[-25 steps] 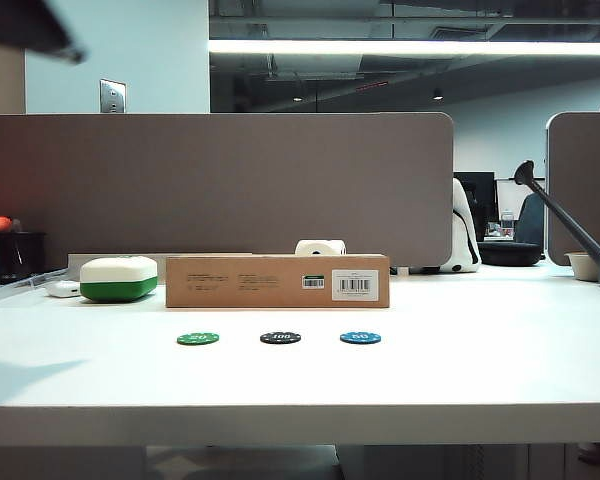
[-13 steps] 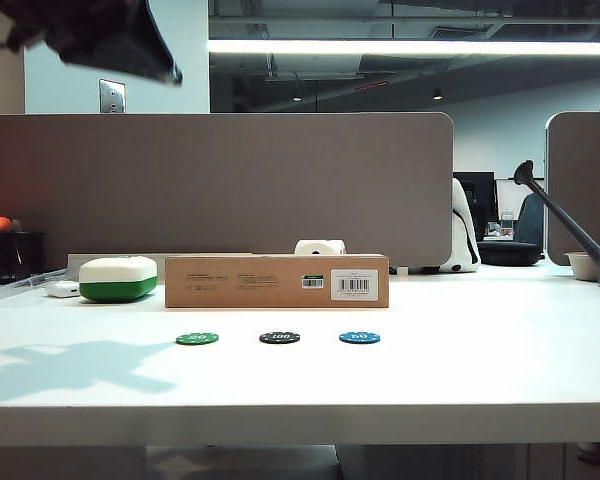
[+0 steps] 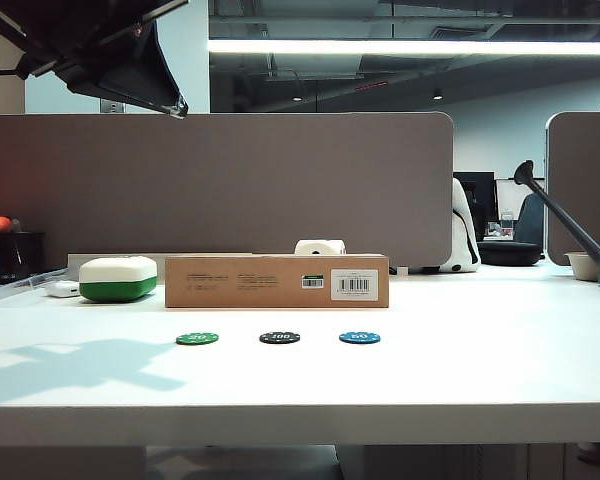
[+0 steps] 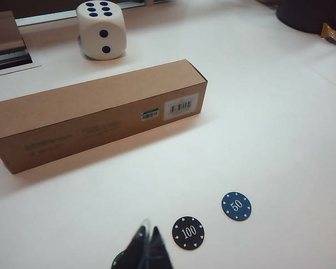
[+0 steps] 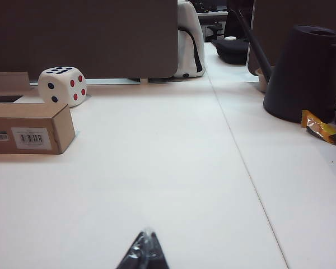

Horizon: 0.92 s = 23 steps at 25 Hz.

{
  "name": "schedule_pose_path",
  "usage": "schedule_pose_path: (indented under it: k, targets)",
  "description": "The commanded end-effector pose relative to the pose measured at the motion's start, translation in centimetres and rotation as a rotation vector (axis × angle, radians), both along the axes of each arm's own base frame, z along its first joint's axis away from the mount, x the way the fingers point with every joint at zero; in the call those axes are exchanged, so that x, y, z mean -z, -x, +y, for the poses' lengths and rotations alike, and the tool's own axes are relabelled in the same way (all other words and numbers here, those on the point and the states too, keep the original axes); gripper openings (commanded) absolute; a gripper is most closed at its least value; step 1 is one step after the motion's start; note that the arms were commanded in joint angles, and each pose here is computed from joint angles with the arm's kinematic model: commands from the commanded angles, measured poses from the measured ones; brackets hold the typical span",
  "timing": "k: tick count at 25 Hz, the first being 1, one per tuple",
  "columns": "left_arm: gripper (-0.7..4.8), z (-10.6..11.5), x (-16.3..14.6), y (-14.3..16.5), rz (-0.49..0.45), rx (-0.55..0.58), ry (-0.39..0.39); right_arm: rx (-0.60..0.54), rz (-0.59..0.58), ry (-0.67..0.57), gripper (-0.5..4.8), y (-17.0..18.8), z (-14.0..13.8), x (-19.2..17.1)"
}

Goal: Push the chip with the highest value in the row forward next to the rectangular box.

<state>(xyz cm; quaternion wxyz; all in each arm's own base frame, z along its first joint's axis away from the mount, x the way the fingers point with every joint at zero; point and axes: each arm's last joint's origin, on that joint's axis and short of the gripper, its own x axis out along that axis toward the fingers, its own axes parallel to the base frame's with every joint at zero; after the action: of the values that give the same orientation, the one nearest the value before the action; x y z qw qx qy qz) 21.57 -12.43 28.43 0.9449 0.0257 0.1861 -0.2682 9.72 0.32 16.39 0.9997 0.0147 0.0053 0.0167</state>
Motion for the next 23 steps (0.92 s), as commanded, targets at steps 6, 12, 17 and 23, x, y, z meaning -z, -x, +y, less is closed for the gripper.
schedule_pose_path:
  k: [6,12,17,23]
  targets:
    - [-0.05,-0.2,0.4,-0.4,0.009,0.003,-0.007,-0.292,0.016,-0.516,-0.06,0.1,0.8,-0.7]
    - [-0.05,-0.6,1.8,-1.2,0.067,0.003,-0.04,-0.53,-0.153,-0.67,-0.06,0.9,1.2,-3.3]
    - [-0.05,-0.6,1.8,-1.2,0.066,0.002,-0.04,-0.748,-0.382,-0.714,-0.06,2.8,1.3,-6.9]
    - [-0.05,-0.6,1.8,-1.2,0.066,0.002,-0.04,-0.533,-0.189,-0.487,-0.06,4.1,1.1,-11.7]
